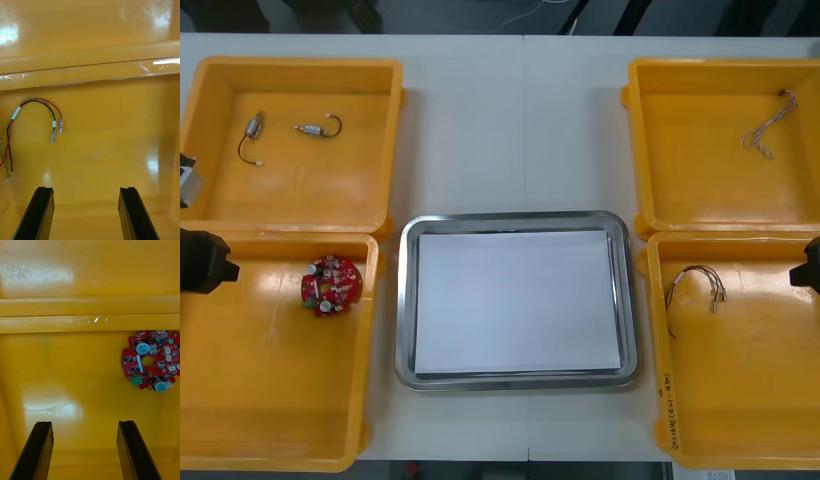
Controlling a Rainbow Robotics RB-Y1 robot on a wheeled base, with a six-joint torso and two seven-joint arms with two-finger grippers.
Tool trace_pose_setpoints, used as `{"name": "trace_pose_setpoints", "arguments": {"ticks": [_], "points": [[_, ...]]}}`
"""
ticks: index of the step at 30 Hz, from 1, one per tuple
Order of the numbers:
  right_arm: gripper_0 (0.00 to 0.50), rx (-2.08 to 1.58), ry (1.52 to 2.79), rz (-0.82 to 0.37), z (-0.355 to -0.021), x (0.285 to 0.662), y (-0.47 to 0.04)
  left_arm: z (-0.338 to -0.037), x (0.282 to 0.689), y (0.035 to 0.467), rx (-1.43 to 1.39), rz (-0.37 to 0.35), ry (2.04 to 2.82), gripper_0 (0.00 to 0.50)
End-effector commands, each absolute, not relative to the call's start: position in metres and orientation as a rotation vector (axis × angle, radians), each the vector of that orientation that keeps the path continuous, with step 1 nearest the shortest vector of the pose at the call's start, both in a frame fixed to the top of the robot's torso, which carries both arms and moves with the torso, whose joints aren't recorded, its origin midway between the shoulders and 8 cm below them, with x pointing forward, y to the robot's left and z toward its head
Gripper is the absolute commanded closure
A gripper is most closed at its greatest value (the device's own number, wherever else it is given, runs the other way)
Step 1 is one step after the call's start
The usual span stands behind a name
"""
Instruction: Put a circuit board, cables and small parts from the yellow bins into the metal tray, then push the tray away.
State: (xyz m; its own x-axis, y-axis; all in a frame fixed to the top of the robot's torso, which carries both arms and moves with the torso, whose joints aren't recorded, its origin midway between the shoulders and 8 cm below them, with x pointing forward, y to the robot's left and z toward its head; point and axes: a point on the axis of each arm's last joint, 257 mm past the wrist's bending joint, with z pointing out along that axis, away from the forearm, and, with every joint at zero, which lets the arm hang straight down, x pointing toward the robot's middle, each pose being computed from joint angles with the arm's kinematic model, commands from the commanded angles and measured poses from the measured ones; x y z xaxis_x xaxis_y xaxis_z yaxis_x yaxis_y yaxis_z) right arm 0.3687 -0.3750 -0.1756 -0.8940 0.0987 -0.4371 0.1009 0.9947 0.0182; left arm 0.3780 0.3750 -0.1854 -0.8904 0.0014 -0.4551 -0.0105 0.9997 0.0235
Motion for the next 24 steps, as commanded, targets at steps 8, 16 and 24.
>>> {"name": "trace_pose_setpoints", "arguments": {"ticks": [8, 16, 24], "points": [[0.000, 0.101, 2.639, -0.004, -0.159, 0.375, -0.371, -0.176, 0.378, 0.371, 0.130, 0.066, 2.641, 0.000], [0.000, 0.101, 2.639, -0.004, -0.159, 0.375, -0.371, -0.176, 0.378, 0.371, 0.130, 0.066, 2.641, 0.000], [0.000, 0.097, 2.583, -0.028, -0.139, 0.386, -0.375, -0.193, 0.371, 0.366, 0.139, 0.036, 2.684, 0.000]]}}
